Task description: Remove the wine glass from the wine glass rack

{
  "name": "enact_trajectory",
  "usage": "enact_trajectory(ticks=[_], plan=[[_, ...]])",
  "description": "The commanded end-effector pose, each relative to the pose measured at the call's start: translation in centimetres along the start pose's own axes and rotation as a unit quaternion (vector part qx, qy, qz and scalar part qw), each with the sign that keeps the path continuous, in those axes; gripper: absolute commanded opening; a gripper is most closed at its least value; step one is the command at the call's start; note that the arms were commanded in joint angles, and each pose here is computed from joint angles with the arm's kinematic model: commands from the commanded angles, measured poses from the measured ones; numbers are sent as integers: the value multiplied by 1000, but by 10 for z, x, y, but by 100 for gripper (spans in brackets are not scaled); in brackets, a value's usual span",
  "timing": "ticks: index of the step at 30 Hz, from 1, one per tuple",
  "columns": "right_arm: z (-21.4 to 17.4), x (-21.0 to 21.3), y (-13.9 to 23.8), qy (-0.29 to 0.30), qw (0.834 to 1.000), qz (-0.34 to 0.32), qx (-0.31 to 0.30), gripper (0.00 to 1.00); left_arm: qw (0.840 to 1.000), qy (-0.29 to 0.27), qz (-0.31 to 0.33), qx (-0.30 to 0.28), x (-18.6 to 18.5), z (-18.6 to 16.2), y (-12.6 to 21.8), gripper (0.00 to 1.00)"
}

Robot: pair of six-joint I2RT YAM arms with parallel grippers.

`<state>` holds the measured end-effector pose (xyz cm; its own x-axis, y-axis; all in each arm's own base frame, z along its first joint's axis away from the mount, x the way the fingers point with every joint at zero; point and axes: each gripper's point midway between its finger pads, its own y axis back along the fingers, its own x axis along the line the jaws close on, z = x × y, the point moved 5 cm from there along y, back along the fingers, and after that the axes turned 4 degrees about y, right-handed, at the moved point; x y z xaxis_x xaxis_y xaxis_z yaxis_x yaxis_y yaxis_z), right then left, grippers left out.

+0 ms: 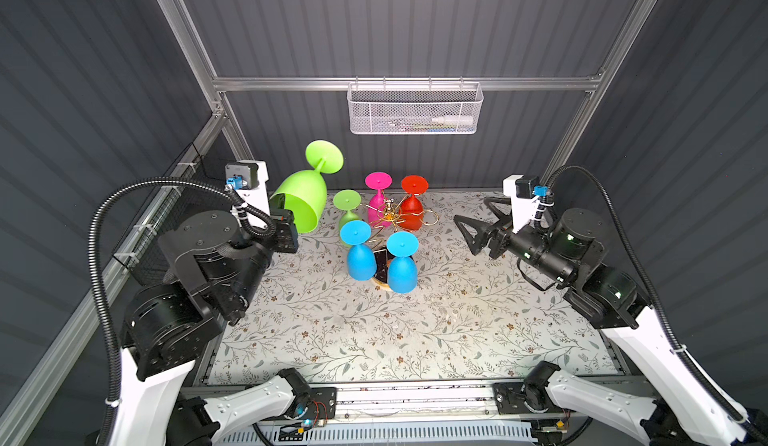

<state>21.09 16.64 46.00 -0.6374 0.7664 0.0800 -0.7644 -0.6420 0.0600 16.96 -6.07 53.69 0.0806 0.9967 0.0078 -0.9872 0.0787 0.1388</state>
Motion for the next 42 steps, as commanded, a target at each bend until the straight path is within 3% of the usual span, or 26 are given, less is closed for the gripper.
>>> enact_trajectory(ticks=[1,5,14,19,23,30,34,42], plan=[[-7,-9,8,-8,999,-33,12,99,992,-61,88,74,17,-23,-5,0],[-18,-14,12,-20,998,-53,40,99,980,-93,131,117,20,-33,-10,0],[-29,-12,16,-32,997,-42,52,99,968,-102,149,175,19,-58,-14,0],[-34,-11,16,-34,997,-35,59,99,969,-96,134,183,9,-67,-22,0],[-39,-11,17,-35,997,-31,65,99,964,-105,125,210,-4,-78,-46,0],[-48,-10,22,-40,996,-27,80,99,953,-65,132,265,26,-92,-95,0],[-55,-10,25,-42,995,-26,90,99,941,-45,108,319,34,-114,-119,0],[-69,-13,25,-43,992,-31,114,99,893,-40,97,438,47,-161,-153,0]])
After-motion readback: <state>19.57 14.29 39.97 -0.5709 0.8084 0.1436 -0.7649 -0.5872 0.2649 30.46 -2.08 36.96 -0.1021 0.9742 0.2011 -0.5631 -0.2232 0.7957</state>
